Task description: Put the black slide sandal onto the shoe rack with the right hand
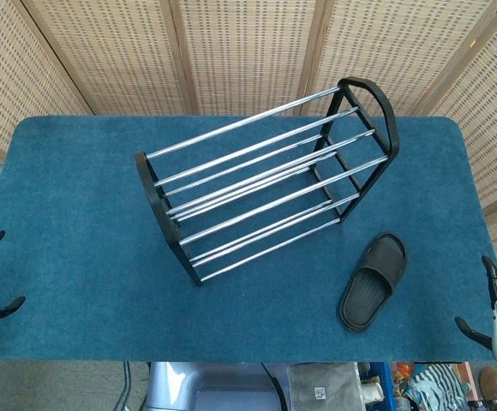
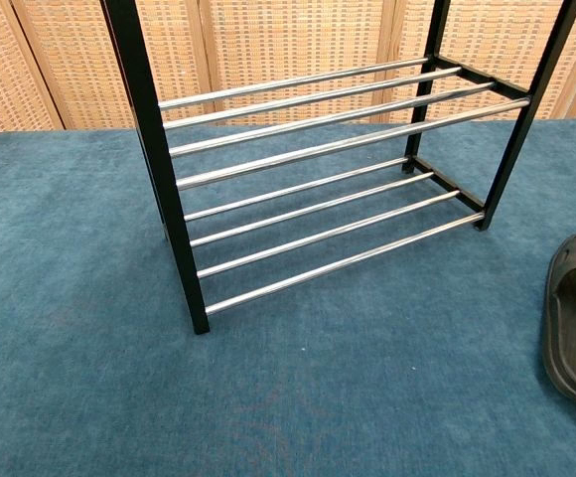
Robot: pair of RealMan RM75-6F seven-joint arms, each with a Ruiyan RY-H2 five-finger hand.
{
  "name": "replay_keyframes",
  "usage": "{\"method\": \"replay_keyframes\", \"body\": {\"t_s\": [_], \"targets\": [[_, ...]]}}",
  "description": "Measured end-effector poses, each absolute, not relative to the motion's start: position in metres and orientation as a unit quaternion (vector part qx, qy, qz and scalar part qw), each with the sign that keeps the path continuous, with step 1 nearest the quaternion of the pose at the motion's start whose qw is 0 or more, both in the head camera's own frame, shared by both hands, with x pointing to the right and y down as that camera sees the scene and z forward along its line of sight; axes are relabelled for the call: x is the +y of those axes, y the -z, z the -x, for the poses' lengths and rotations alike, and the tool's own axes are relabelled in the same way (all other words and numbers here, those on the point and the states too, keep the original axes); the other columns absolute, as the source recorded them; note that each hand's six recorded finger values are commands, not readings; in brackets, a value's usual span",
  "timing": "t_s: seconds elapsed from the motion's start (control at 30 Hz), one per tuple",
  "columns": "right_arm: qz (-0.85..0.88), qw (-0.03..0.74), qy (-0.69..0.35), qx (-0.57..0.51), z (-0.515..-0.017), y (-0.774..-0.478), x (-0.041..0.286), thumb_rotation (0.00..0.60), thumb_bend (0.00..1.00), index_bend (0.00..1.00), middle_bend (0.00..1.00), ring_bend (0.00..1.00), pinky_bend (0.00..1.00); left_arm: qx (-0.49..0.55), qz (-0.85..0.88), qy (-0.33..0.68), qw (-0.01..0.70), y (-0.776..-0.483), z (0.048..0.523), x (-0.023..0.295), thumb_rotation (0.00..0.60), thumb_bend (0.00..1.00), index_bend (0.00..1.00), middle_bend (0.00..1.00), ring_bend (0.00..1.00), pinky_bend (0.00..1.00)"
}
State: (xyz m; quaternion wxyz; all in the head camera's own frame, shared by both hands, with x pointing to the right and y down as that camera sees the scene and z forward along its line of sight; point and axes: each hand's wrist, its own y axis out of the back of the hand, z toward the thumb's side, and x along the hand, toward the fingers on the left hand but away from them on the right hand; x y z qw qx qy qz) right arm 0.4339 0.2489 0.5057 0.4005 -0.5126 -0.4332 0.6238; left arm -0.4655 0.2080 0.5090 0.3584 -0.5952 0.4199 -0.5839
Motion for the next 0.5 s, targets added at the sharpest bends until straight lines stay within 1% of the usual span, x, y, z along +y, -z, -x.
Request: {"method": "replay_keyframes", "body": {"t_s": [0.3,0.5], "targets": [[0.515,0.401,-0.626,-0.427,-0.4324,-0.5079,0.25,0.6,0.0,0.0,0.0,0.0,0.0,0.42,0.597,0.584,0.355,-0.5091,0.4669,0.2076,0.6,0.11,0.0,0.0,0.0,0.0],[0.534,0.4,-0.626,-0.403,-0.4284,-0.5143,0.2519,0.6,0.0,0.0,0.0,0.0,0.0,0.417,0.599,0.584,0.355,-0.5102,0.4657,0.2074,0.6,0.11,0.0,0.0,0.0,0.0]]}}
